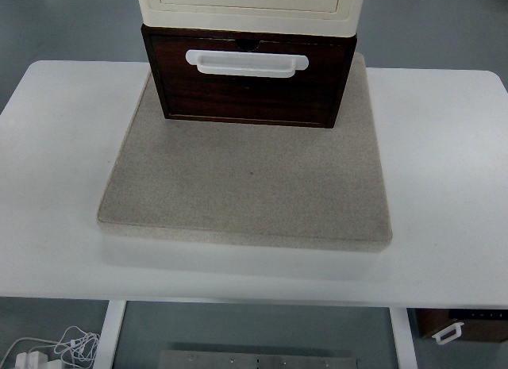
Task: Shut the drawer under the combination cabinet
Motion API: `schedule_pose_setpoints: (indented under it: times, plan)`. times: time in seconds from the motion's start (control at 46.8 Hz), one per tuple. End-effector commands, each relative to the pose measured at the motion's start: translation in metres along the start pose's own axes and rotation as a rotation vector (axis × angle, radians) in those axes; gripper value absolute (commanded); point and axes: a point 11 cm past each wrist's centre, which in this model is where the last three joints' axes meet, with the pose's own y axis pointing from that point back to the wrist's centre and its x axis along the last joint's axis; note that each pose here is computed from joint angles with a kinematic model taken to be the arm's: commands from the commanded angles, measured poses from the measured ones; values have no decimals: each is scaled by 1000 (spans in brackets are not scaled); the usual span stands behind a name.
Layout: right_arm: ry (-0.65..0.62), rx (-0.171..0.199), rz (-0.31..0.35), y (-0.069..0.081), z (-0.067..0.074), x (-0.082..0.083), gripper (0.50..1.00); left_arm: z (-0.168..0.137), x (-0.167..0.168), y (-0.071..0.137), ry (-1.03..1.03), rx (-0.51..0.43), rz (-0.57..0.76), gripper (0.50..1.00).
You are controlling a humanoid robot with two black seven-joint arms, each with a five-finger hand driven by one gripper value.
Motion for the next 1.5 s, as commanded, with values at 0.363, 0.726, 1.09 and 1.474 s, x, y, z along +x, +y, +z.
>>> schedule_pose_setpoints:
  times: [0.363,0.726,1.09,1.474]
  plan:
    - [-1,0,0,0,0,0,952,-34,105,43,108,22,468,996]
    - [-6,2,0,0,0,0,952,-99,138,82,265,175,620,996]
    - [-1,1,0,0,0,0,952,-154,147,115,371,265,732,996]
    - [-6,2,0,0,0,0,952,-221,138,140,451,357,793,996]
